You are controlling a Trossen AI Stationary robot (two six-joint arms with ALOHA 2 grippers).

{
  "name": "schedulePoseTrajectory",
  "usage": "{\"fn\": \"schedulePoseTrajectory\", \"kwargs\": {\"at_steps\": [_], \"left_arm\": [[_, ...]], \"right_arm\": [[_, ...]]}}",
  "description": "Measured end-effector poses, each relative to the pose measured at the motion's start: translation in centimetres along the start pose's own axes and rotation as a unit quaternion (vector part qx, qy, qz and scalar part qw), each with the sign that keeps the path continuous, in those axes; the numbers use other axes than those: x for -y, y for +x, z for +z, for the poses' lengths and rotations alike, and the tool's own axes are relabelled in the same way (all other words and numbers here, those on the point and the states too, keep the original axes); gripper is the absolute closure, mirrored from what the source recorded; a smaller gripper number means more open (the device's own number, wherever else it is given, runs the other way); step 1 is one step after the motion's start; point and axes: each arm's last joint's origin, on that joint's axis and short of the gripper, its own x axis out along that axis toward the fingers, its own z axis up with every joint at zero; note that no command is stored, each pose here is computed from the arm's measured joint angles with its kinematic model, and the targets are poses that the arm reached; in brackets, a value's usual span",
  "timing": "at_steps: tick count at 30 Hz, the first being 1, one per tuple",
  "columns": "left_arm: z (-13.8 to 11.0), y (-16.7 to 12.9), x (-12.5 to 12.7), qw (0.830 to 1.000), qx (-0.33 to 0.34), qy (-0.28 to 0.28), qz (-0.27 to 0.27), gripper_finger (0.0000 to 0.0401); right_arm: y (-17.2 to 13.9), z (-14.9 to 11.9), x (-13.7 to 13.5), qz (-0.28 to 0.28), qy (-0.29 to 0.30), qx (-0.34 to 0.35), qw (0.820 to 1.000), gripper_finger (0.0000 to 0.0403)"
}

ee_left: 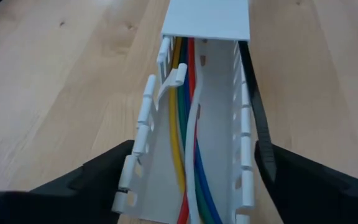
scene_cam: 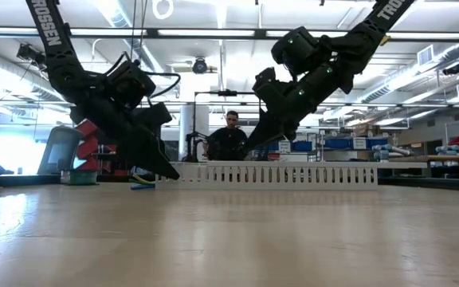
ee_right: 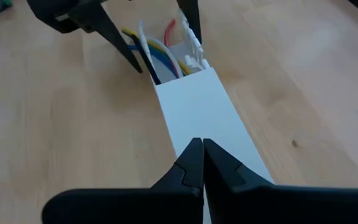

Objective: Ziptie cables
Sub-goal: Close the white cable duct

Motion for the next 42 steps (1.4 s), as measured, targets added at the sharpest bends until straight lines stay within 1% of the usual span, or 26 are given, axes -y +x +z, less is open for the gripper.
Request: {"fn": "schedulePoseTrajectory", "kwargs": {"at_steps": [5, 17, 25, 27, 28, 30, 34, 38, 40, 42], "left_arm": [[-0.1, 0.1, 0.0, 1.000, -0.002, -0.001, 0.000, 0.0091], [-0.1, 0.1, 0.0, 1.000, -0.001, 0.000, -0.002, 0.0146], [-0.1, 0.1, 0.0, 1.000, 0.000, 0.000, -0.002, 0.0157], [-0.1, 0.1, 0.0, 1.000, 0.000, 0.000, -0.002, 0.0157], [-0.1, 0.1, 0.0, 1.000, 0.000, 0.000, -0.002, 0.0157], [-0.1, 0.1, 0.0, 1.000, 0.000, 0.000, -0.001, 0.0157], [-0.1, 0.0, 0.0, 1.000, 0.001, 0.000, 0.000, 0.0158], [-0.1, 0.0, 0.0, 1.000, 0.002, 0.000, 0.001, 0.0158], [-0.1, 0.0, 0.0, 1.000, 0.001, 0.000, 0.006, 0.0158], [0.0, 0.1, -0.1, 1.000, 0.002, 0.000, 0.010, 0.0158]], "right_arm": [[0.0, 0.0, 0.0, 0.000, 0.004, 0.000, 1.000, 0.0403], [0.0, 0.0, 0.0, 0.000, 0.009, 0.000, 1.000, 0.0403], [0.2, -0.2, 0.0, 0.000, 0.013, -0.003, 1.000, 0.0403], [0.3, -0.5, 0.1, -0.014, 0.014, -0.015, 1.000, 0.0403], [0.7, -0.7, 0.2, -0.024, 0.014, -0.017, 0.999, 0.0403], [1.6, -1.3, 0.5, -0.024, 0.024, -0.032, 0.999, 0.0403], [5.1, -1.0, 0.7, 0.012, 0.037, -0.041, 0.998, 0.0403], [8.5, 0.5, 0.2, 0.050, 0.002, -0.026, 0.998, 0.0403], [8.9, 1.6, -0.5, 0.047, -0.031, 0.000, 0.998, 0.0403], [8.3, 2.6, -1.1, 0.026, -0.062, 0.024, 0.997, 0.0403]]}}
